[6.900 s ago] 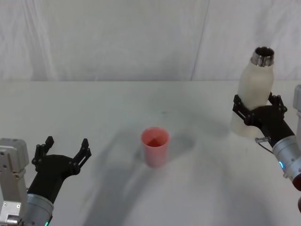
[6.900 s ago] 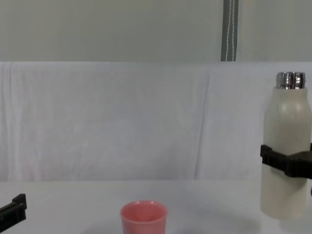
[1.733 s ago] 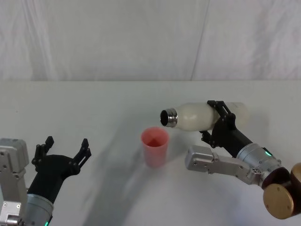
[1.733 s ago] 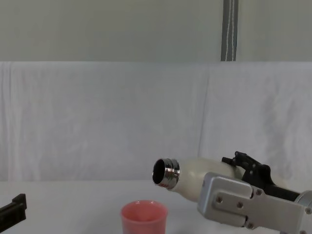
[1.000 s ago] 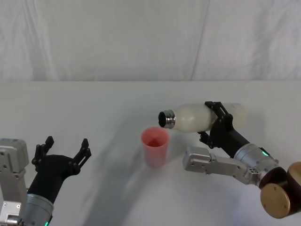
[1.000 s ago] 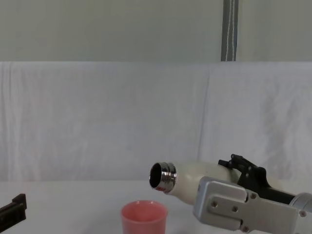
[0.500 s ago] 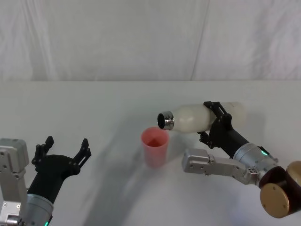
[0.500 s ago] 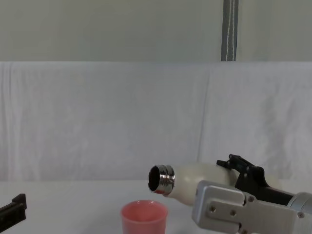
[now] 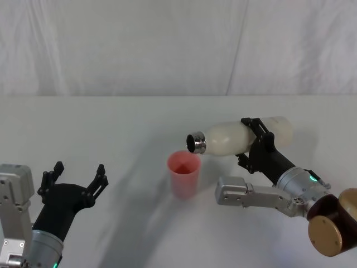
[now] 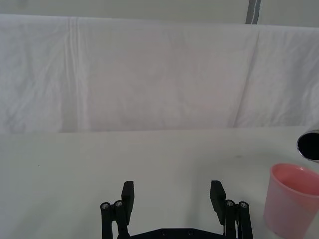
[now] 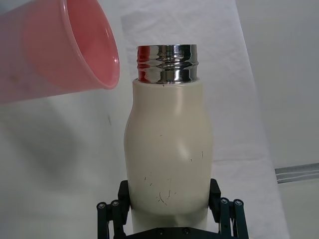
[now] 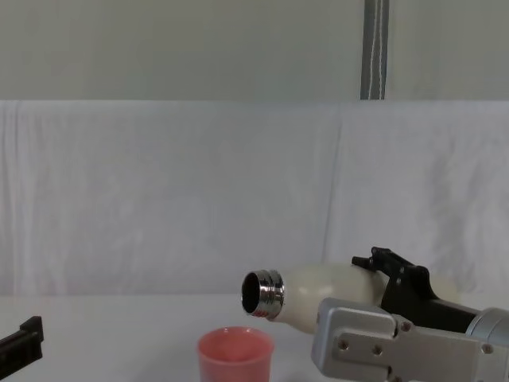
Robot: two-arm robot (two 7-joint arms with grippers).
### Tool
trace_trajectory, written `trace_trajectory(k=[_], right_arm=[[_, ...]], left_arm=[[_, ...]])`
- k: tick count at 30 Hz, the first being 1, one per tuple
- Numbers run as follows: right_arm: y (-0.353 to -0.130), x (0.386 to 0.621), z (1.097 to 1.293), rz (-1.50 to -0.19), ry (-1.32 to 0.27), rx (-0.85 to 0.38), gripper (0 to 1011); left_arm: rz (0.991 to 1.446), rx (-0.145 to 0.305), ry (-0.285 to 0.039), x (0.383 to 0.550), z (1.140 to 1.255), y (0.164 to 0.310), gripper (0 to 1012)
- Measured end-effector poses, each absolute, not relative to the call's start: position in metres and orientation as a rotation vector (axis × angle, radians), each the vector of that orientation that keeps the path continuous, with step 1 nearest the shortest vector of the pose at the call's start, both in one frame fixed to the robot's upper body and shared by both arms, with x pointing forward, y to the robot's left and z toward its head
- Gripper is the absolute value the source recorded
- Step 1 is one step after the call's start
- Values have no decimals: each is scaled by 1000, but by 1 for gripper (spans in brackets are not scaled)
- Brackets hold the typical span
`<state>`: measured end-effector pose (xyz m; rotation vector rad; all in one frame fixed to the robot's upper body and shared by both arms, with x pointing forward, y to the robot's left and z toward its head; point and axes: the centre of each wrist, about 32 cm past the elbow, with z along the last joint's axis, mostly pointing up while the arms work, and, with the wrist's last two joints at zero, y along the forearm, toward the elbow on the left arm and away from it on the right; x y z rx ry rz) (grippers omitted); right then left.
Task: Grasp the thermos with one hand and pour water into the cup lid.
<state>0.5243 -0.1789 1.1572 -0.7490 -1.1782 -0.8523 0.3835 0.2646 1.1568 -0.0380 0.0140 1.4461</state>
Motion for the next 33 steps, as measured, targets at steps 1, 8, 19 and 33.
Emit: trace_trajectory(k=[1,8,19,33], right_arm=[[-179,524,1157,-851,-1181,-751,950],[-180,525,1157,-849,-1188,-759,950],[-181,524,1159,-847,-1202,-767,950],[-181,525,1161,-839,-1231,-782,950]], left_arm=[[1446,-38,14,384,1157,265,1001],[1446,-38,14,384,1157,265,1001],[1446,-38,14,384,1157,265,1001],[1446,-38,14,384,1157,265,1001]])
